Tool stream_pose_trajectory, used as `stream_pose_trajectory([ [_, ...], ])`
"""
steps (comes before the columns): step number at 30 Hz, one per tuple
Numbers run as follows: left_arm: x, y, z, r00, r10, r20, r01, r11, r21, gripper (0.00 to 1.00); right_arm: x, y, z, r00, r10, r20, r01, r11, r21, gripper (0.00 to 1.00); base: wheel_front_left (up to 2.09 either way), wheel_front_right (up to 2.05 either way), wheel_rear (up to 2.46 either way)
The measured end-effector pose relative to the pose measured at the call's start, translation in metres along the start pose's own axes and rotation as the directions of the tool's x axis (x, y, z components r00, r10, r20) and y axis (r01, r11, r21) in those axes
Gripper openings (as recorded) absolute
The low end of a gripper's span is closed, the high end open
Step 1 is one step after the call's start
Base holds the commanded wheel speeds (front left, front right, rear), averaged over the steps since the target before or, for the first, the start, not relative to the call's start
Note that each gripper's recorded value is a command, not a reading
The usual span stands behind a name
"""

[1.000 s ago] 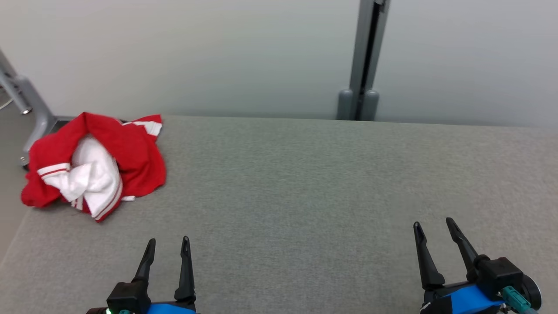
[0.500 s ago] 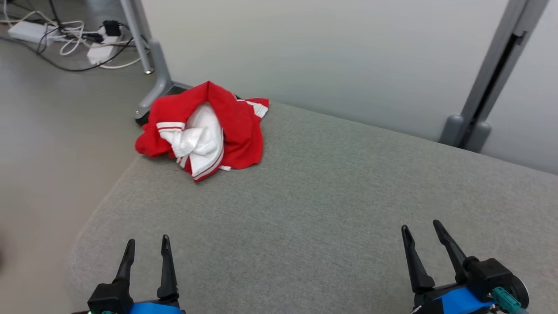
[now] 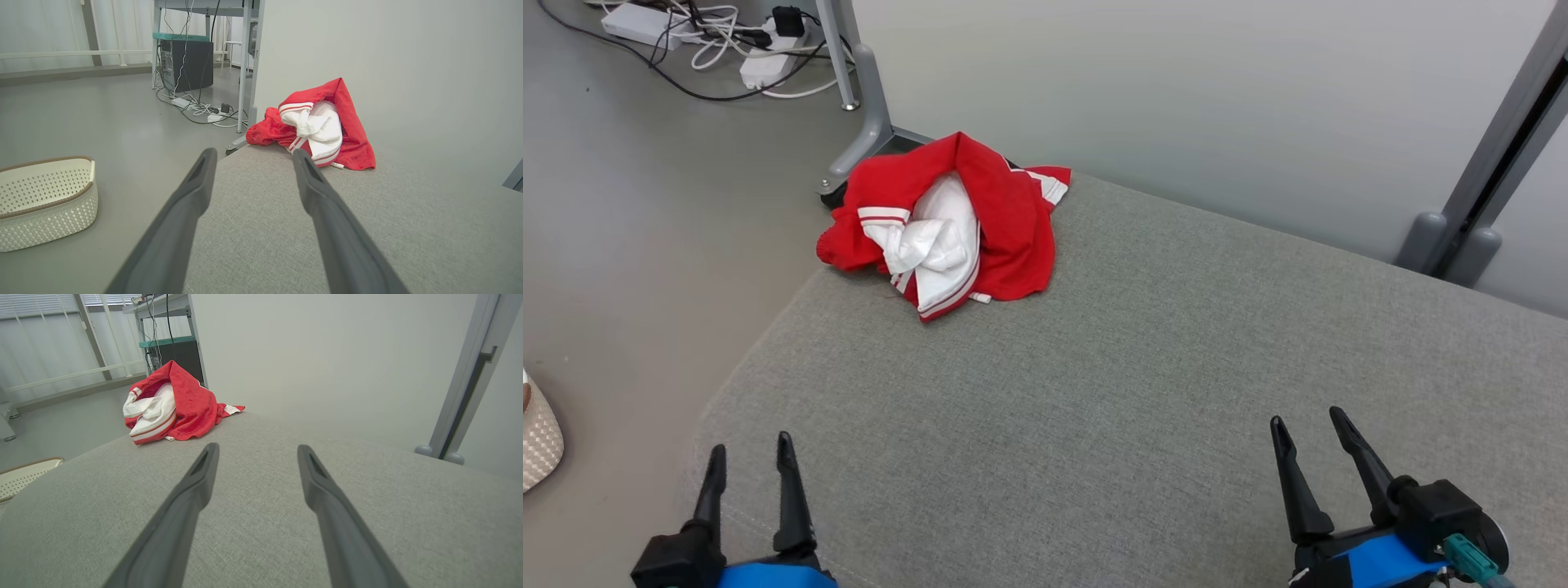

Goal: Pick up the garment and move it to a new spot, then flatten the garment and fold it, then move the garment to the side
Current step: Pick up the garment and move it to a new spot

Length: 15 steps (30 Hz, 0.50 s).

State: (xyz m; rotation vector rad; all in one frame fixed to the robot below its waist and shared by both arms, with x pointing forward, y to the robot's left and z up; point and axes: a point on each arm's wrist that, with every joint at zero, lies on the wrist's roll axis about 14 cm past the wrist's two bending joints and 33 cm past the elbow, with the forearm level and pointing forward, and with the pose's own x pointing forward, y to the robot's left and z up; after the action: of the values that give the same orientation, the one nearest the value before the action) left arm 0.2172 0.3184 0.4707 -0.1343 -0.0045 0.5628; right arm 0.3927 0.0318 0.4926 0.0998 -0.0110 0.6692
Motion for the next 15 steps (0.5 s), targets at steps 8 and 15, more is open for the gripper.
stream_pose_trajectory([
  [8, 0.058, 0.005, 0.071, 0.982, -0.012, 0.186, -0.004, 0.996, 0.089, 1.0, 0.004, -0.032, -0.007, 0.997, -0.076, 0.001, 0.076, 0.997, 0.007, 1.0, 0.0, 0.0, 0.0],
  [15, 0.155, -0.038, 0.147, 0.945, -0.162, 0.285, 0.098, 0.969, 0.225, 1.0, 0.015, -0.067, -0.023, 0.989, -0.144, -0.011, 0.144, 0.989, -0.014, 1.0, 0.0, 0.0, 0.0],
])
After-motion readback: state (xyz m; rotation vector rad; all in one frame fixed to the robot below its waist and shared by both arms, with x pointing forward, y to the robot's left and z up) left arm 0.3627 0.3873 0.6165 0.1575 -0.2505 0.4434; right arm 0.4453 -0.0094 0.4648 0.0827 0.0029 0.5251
